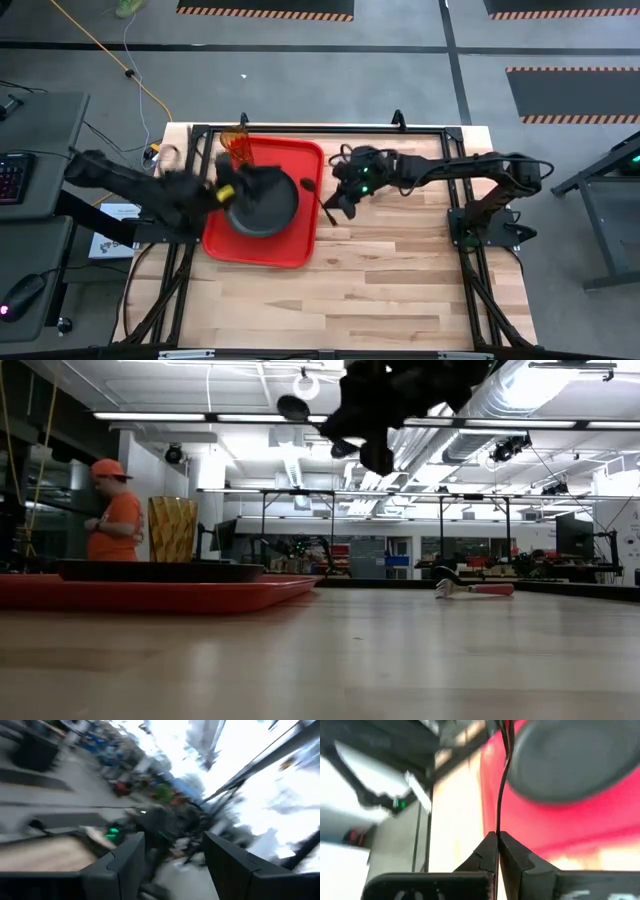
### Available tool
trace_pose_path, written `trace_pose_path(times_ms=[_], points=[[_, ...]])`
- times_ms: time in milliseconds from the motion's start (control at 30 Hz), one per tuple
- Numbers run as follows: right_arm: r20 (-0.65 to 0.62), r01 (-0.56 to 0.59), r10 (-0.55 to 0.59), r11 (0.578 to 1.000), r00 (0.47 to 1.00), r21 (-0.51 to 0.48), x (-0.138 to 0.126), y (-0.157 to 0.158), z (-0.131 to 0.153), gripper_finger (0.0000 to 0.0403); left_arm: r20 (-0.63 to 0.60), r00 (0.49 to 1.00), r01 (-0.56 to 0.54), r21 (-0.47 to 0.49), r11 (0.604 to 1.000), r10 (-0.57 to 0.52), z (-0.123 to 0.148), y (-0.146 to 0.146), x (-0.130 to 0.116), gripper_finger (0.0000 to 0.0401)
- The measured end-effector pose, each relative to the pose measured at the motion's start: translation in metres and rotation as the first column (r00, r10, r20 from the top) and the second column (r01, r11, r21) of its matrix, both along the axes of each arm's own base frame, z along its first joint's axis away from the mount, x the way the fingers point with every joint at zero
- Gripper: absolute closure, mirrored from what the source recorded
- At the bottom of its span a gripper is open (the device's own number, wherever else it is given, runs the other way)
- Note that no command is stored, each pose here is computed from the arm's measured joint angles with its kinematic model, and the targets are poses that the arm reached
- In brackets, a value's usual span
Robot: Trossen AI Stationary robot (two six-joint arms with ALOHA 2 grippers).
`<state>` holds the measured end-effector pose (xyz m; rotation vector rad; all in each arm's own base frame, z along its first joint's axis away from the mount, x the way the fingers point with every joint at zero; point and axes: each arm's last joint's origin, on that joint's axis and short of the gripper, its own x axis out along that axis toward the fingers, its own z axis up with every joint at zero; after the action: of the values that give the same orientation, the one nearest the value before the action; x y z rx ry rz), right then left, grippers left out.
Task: Pick and place plate/cup/fork/spoon on tray
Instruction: Put the black spoon on the red tray to the left of the red tray
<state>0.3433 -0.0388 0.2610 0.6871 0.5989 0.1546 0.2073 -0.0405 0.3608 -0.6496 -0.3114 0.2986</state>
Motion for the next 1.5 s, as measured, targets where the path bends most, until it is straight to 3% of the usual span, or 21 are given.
trace_pose_path(times_ms=[167, 400, 633, 867, 1000, 1167, 1500], points=[[-0.064, -0.108, 0.108, 0.994, 0.992, 0.012, 0.019, 0.023, -0.023, 0.0403, -0.179, 0.977, -0.101, 0.1, 0.99, 0.117, 0.045, 0.035, -0.017, 0.0212], [-0.137, -0.222, 0.217, 0.975, 0.966, -0.021, 0.085, 0.051, -0.04, 0.0403, -0.263, 0.956, -0.076, 0.197, 0.977, 0.127, 0.088, 0.058, -0.025, 0.0213], [-0.229, -0.266, 0.237, 0.958, 0.944, -0.103, 0.15, 0.061, -0.052, 0.0403, -0.276, 0.957, -0.017, 0.248, 0.969, 0.087, 0.108, 0.063, -0.052, 0.0213], [-0.272, -0.31, 0.256, 0.934, 0.928, -0.178, 0.196, 0.063, -0.069, 0.0403, -0.26, 0.964, 0.015, 0.265, 0.964, 0.057, 0.112, 0.06, -0.075, 0.0213], [-0.287, -0.345, 0.293, 0.926, 0.912, -0.152, 0.207, 0.065, -0.089, 0.0403, -0.246, 0.968, 0.012, 0.265, 0.964, 0.056, 0.113, 0.06, -0.084, 0.0213], [-0.341, -0.373, 0.322, 0.923, 0.883, -0.092, 0.201, 0.066, -0.113, 0.0403, -0.241, 0.969, 0.01, 0.266, 0.964, 0.056, 0.114, 0.059, -0.087, 0.0213], [-0.33, -0.414, 0.349, 0.897, 0.877, -0.152, 0.2, 0.066, -0.114, 0.0403, -0.265, 0.962, 0.013, 0.263, 0.965, 0.059, 0.111, 0.06, -0.078, 0.0213]])
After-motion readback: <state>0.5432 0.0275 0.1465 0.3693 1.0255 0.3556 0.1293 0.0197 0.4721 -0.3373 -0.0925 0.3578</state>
